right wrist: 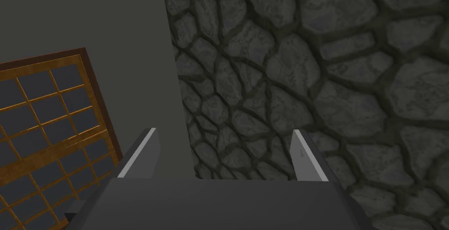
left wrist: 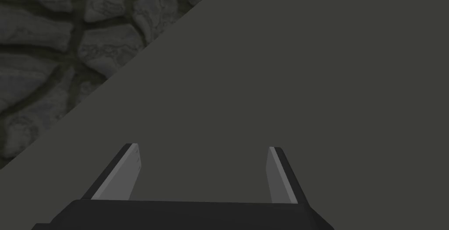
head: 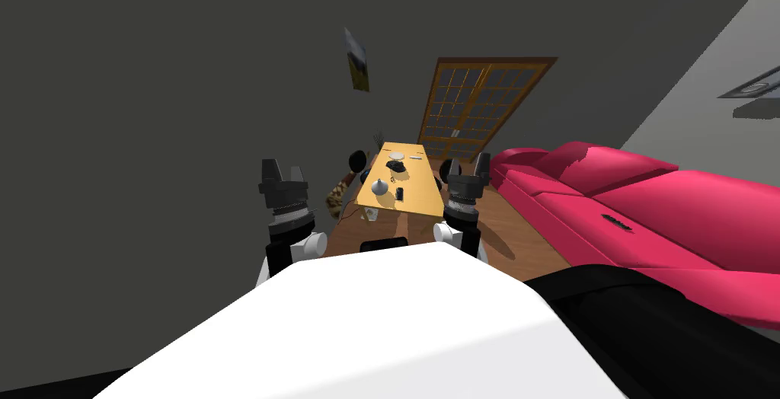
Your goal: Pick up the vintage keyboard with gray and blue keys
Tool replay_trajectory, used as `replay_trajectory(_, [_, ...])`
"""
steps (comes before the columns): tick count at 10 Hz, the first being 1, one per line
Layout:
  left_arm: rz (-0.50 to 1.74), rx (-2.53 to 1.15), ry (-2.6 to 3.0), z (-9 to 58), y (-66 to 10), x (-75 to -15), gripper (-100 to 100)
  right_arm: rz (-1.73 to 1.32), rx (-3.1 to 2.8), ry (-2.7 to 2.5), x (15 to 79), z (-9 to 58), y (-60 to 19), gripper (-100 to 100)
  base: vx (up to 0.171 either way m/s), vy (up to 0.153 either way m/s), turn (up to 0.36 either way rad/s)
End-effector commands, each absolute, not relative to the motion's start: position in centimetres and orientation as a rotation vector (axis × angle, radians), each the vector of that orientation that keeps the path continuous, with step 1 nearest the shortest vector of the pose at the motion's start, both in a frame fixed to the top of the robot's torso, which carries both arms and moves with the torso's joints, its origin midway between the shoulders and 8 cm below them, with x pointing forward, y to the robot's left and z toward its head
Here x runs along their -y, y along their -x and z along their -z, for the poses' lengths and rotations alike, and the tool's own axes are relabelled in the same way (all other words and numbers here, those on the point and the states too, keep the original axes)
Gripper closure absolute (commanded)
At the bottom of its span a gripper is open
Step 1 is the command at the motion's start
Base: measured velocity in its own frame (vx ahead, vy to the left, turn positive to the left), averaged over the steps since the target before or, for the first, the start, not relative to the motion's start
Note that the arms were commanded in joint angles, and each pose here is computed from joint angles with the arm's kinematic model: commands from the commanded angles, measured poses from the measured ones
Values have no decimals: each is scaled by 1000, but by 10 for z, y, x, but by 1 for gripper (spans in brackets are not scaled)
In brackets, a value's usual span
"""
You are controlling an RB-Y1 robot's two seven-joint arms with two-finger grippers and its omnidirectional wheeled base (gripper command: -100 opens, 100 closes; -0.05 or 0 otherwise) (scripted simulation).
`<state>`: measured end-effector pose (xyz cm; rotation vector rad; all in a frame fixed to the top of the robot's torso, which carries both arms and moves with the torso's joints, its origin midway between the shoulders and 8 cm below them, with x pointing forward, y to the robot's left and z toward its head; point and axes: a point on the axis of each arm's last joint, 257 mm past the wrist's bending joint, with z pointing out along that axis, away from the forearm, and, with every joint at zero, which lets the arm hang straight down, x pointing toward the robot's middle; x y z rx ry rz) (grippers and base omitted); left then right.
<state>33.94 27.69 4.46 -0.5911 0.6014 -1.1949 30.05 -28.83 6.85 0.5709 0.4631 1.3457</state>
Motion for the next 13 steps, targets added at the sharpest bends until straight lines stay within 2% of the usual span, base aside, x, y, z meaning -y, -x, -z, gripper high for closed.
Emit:
replay_trajectory(1, [1195,-601,591,-45,-339,-277,0,-1328,-537,-547,279,-59,-309,-100,1,-3,162])
replay_trajectory(13, [1195,-601,591,-45,-339,-277,0,-987,-1148,-301,244,69,-361,-100,-4,-31,174])
